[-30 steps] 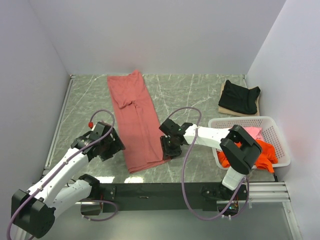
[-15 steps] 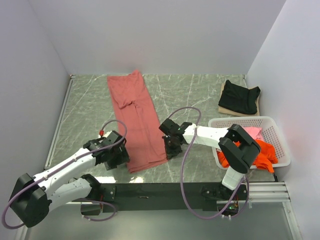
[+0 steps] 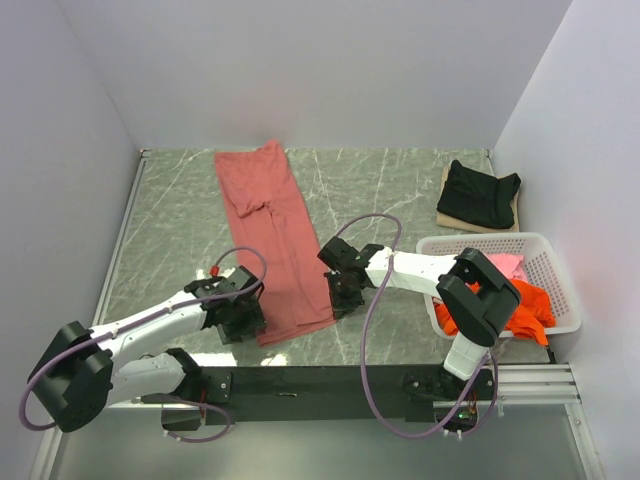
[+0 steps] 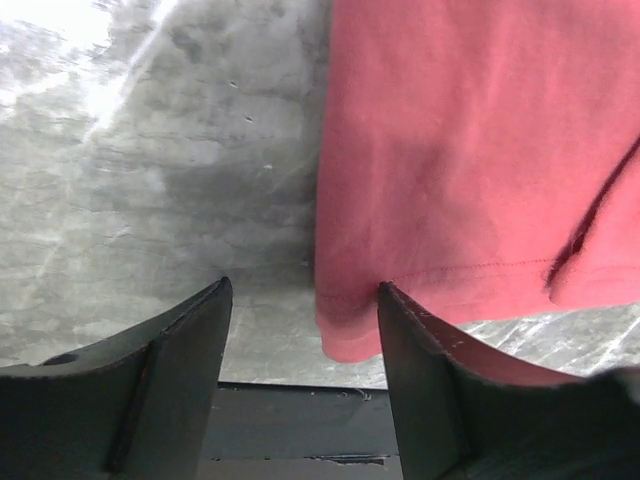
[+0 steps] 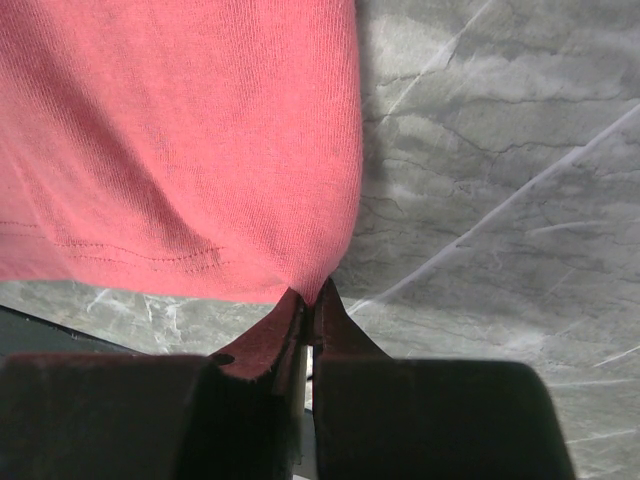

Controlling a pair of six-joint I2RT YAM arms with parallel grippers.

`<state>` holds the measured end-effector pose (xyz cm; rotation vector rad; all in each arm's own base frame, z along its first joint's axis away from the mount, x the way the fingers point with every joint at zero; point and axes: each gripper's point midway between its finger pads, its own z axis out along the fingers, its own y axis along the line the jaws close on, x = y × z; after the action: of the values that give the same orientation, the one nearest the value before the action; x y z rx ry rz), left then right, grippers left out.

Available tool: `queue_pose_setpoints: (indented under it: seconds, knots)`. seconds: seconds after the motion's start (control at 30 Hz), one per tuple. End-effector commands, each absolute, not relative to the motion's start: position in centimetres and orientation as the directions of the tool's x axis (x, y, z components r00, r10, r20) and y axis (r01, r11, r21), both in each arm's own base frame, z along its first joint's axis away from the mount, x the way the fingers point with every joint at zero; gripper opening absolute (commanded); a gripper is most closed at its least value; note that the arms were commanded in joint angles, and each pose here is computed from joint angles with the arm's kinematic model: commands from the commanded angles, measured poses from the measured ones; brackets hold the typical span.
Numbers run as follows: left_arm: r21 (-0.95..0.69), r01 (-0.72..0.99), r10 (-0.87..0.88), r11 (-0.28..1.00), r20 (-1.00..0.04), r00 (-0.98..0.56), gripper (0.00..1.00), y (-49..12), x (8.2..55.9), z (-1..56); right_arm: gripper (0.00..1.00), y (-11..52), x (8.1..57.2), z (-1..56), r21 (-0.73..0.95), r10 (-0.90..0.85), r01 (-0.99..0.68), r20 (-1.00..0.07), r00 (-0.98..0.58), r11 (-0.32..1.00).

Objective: Fold and stack the t-shirts
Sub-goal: Fold the tshirt

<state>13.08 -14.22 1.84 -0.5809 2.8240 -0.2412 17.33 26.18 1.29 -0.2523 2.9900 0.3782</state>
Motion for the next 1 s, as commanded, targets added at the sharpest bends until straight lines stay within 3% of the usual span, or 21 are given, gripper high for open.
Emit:
queue_pose_setpoints:
  seconds: [0.0,0.43,0.63,0.87,0.97]
  knots:
    - [-0.238,-0.355,-0.403,0.904,-0.196,-0.894,0.65,-15.2,13.1,1.6,0.00,25.6,17.2,0.7,0.199,-0.168,-0.191,-0.124,-0.978,0.961]
    - [-0.210,-0.330,-0.363,0.920,-0.140,-0.921,0.46,-15.5,11.3,0.4,0.00,25.7,17.3,0.8,0.199,-0.163,-0.186,-0.128,-0.978,0.962]
    - [-0.201,-0.327,-0.355,0.923,-0.123,-0.927,0.29,-15.4,10.8,-0.4,0.00,25.8,17.5,1.2,0.205,-0.164,-0.189,-0.136,-0.977,0.960]
    - [-0.190,-0.316,-0.340,0.930,-0.111,-0.934,0.01,-15.3,10.6,-1.2,0.00,25.8,17.5,2.2,0.205,-0.175,-0.202,-0.142,-0.974,0.958]
    - [-0.199,-0.304,-0.329,0.932,-0.108,-0.938,0.01,-15.6,10.6,-0.6,0.00,25.5,17.0,3.3,0.210,-0.184,-0.210,-0.137,-0.973,0.955]
